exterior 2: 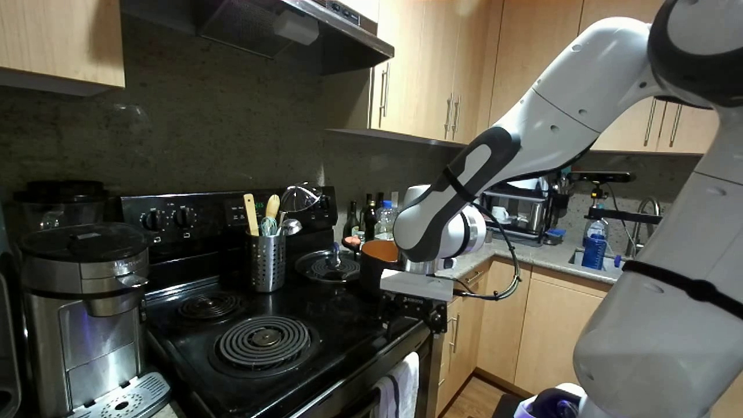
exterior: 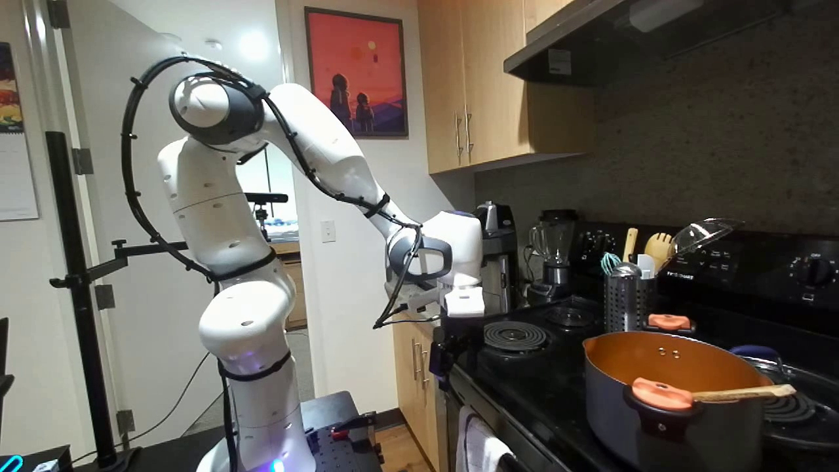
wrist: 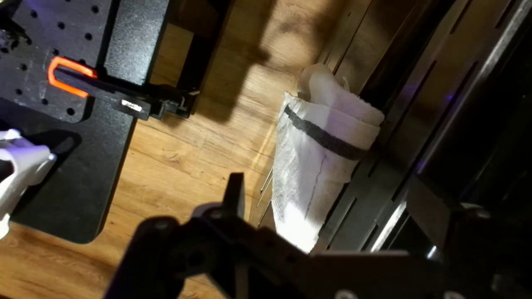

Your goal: Put the towel on the top of the stove

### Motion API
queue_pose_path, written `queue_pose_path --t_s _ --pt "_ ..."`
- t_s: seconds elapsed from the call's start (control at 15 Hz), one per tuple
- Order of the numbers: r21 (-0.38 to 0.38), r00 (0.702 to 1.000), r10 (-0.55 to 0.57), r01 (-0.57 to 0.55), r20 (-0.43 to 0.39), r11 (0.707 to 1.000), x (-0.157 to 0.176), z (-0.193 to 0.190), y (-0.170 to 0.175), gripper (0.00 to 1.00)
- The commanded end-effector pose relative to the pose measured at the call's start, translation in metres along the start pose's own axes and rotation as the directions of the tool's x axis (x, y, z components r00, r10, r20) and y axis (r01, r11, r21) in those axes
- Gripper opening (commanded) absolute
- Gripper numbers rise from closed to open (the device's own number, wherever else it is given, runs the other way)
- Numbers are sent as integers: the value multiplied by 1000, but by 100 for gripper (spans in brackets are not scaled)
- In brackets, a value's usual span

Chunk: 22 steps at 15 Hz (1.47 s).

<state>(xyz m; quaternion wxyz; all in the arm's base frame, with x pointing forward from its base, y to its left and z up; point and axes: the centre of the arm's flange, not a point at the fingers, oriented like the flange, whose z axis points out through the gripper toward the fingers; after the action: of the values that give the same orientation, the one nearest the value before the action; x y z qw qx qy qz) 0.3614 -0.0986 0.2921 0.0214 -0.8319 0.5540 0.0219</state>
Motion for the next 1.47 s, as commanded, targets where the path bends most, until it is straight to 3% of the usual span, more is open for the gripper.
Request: queue_pose_path --t_s 0.0,0.2,0.47,1.13,1.4 --pt "-3 1000 -3 3 4 1000 0 2 0 100" --pt "-9 1000 4 -4 -14 1000 -3 0 -5 100" --pt "-64 993 102 -106 -63 992 4 13 -17 100" --pt "-170 969 224 -240 -107 956 16 58 -7 100" --pt "-154 967 226 -243 -119 958 23 72 -2 100"
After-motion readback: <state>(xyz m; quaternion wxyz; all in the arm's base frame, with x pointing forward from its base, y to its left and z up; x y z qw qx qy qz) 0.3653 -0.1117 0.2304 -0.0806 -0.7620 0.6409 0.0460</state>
